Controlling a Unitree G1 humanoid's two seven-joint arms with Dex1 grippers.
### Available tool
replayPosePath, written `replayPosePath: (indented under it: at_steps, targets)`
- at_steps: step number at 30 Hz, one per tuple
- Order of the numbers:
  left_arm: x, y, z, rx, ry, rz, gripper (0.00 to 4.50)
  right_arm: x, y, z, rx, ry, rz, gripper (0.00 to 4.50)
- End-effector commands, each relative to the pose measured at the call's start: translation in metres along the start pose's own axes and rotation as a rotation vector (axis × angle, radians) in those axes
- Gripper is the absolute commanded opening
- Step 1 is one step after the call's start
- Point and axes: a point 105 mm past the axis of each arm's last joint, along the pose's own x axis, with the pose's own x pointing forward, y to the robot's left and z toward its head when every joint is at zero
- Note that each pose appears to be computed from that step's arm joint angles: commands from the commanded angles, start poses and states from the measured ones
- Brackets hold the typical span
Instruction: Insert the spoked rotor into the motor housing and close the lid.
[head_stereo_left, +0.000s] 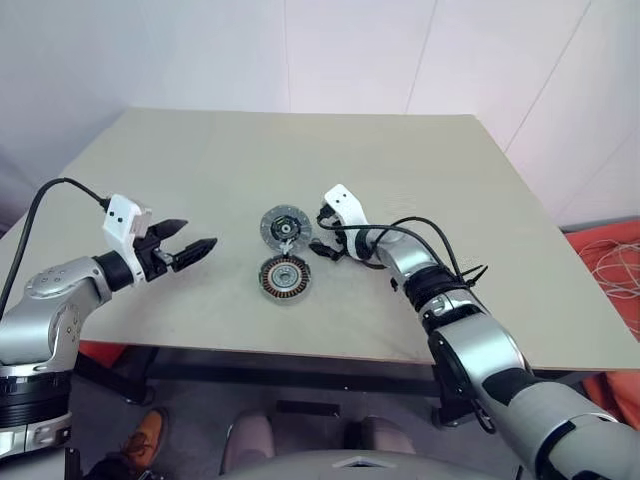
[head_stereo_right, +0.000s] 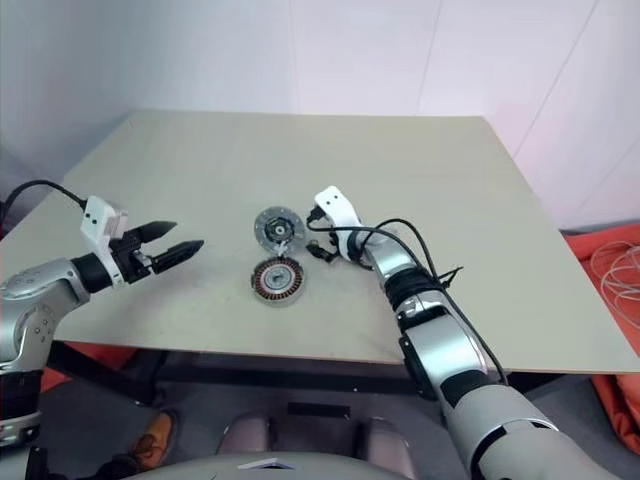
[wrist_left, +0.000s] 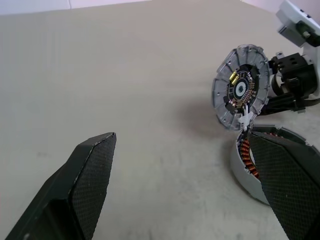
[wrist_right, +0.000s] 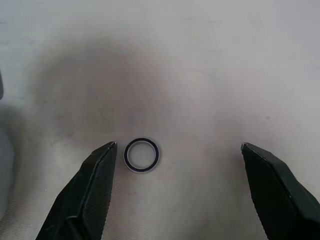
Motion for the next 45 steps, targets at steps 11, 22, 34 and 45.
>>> replayPosePath:
  at_steps: [11, 22, 34, 45]
  targets:
    - [0.004, -0.004, 0.014, 0.035, -0.035, -0.016, 4.5, 0.002, -0.008, 0.006, -0.033, -0.014, -0.069, 0.56]
    - [0.007, -0.003, 0.016, 0.041, -0.031, -0.028, 4.5, -0.028, -0.062, 0.031, -0.014, -0.096, -0.25, 0.56]
    - [0.012, -0.003, 0.016, 0.042, -0.034, -0.036, 4.5, -0.058, -0.063, 0.062, -0.083, -0.185, -0.159, 0.56]
    - [0.001, -0.007, 0.01, 0.05, -0.004, -0.077, 4.5, -0.119, 0.027, 0.078, -0.029, -0.203, 0.404, 0.56]
